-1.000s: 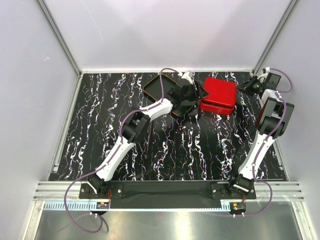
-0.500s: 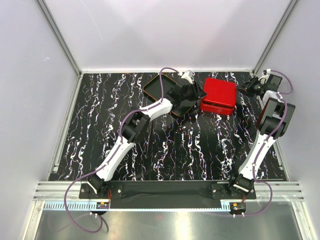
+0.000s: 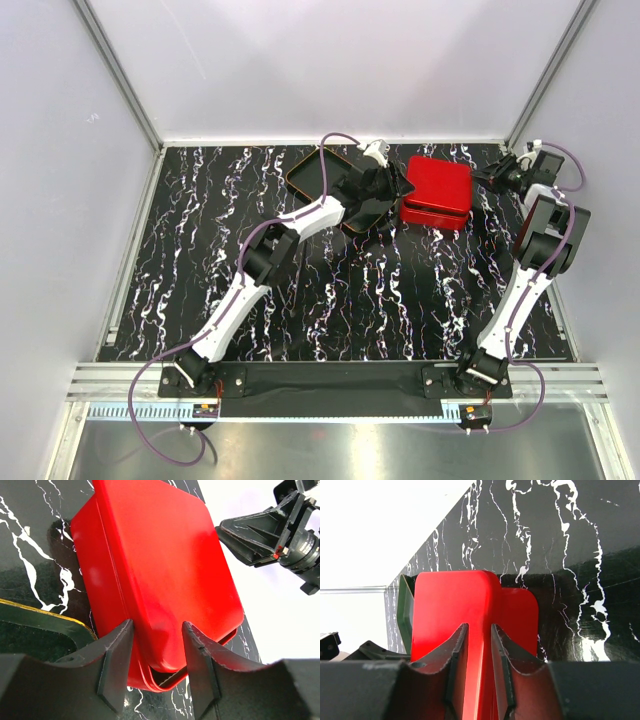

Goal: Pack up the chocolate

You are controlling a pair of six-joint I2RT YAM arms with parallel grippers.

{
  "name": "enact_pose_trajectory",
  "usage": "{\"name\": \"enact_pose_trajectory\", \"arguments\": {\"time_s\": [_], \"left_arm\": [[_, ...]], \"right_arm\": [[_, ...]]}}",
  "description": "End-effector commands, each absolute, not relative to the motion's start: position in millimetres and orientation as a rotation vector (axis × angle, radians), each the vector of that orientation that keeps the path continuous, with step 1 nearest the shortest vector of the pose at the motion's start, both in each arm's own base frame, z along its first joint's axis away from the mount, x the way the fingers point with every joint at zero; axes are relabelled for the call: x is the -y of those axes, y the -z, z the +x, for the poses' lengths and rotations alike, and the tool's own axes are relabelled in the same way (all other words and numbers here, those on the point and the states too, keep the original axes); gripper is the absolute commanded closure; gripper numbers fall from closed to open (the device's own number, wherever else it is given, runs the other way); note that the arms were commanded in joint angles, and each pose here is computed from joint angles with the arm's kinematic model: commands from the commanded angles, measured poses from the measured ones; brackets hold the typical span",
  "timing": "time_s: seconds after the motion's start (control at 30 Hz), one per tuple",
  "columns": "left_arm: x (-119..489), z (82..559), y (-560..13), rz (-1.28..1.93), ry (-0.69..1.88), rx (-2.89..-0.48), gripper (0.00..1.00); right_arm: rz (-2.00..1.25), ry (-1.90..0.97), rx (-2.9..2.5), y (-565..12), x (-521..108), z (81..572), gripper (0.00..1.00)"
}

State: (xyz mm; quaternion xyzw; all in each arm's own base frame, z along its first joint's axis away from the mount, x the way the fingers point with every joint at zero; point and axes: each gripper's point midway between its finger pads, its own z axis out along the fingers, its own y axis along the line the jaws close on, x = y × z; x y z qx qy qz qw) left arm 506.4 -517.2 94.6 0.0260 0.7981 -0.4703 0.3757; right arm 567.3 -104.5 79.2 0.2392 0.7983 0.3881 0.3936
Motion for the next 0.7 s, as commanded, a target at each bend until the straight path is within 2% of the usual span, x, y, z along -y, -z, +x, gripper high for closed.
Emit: {"name": "enact_pose_trajectory", "arguments": {"time_s": [0.0, 0.67], "left_arm": [[521.7, 500.6, -179.9, 0.140, 1.271, -1.882, 0.51], [519.3, 495.3, -187.1, 0.172, 1.265, -1.881, 0.53]], "right_arm": [[0.566, -1.044, -1.989, -103.1, 95.9, 565.1, 0.68], [0.558, -1.047, -1.969, -117.5, 102.2, 562.4, 0.66]]}}
